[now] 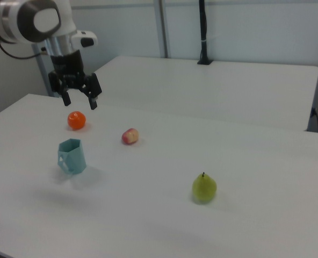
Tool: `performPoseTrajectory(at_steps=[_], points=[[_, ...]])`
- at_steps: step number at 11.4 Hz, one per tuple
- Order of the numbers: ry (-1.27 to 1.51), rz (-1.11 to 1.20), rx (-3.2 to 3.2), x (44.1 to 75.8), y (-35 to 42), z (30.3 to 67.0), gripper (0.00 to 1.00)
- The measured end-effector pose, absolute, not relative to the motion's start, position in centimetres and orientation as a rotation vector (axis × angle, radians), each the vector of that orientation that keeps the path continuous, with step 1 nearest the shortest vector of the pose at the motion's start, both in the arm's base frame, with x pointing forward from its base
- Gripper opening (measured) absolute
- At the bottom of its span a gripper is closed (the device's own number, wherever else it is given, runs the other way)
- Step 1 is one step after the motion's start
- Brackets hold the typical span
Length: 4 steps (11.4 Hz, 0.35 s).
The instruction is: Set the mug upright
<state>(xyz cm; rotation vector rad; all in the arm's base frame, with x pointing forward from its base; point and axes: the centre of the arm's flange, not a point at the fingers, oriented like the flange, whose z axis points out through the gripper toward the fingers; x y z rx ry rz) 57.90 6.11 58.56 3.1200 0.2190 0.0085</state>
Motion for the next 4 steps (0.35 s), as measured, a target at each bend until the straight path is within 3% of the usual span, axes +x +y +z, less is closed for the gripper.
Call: performPoseTrajectory(at_steps=[2, 4], points=[[0.142, 0.025, 3.130, 56.1, 3.4, 61.4, 1.00], [0.104, 0.002, 3.134, 55.2, 1.9, 61.9, 1.00]])
